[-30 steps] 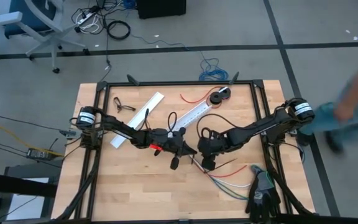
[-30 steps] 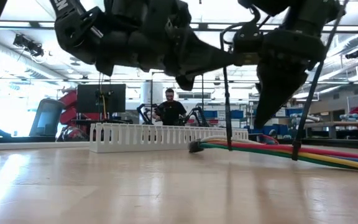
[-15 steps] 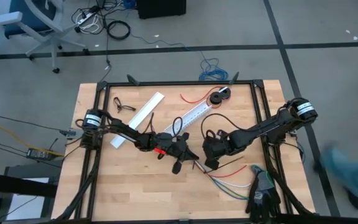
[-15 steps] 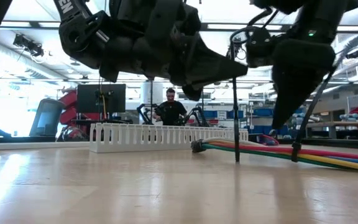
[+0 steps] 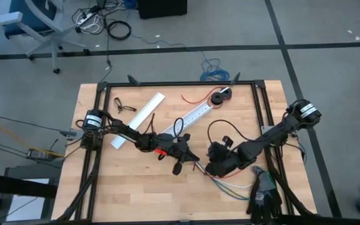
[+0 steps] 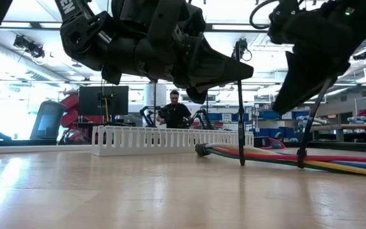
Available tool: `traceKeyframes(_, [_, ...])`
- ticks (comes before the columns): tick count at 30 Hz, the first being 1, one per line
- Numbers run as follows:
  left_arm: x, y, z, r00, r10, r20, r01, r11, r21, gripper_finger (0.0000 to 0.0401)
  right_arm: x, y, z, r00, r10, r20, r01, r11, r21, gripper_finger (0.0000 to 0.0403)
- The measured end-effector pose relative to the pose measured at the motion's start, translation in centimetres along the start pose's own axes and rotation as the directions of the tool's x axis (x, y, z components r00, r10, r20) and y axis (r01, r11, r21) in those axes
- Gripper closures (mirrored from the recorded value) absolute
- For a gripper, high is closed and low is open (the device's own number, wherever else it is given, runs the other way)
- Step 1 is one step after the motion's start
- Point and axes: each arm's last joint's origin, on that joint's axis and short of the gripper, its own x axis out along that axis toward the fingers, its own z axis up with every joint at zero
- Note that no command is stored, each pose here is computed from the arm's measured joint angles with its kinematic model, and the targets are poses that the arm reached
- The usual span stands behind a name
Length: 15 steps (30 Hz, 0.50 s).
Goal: Ziptie cables
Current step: Wrap the cables together using the black zip tie
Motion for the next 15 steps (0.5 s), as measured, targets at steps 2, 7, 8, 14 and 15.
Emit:
traceKeyframes(2, [0.0,0.0,0.0,1.000,0.000,0.000,0.000,1.000,0.000,0.0401,0.2,0.3,0.0,0.999,0.018,0.043,-0.019,1.000,0.010,0.0291])
traceKeyframes(7, [0.0,0.0,0.0,1.000,0.000,0.003,0.000,1.000,0.002,0.0401,0.4,0.6,-0.3,0.988,0.022,0.154,-0.028,0.999,0.041,0.0291])
traceKeyframes(8, [0.0,0.0,0.0,1.000,0.000,0.003,0.000,1.000,0.002,0.0401,0.6,0.6,-0.5,0.985,0.026,0.168,-0.035,0.998,0.050,0.0291])
traceKeyframes(14, [0.0,0.1,0.0,1.000,0.002,0.002,-0.002,1.000,0.007,0.0401,1.2,0.6,-1.3,0.972,0.091,0.218,-0.112,0.990,0.084,0.0291])
traceKeyframes(15, [0.0,0.2,0.0,1.000,0.004,0.003,-0.004,1.000,0.007,0.0401,1.2,0.6,-1.3,0.969,0.101,0.227,-0.123,0.989,0.084,0.0291])
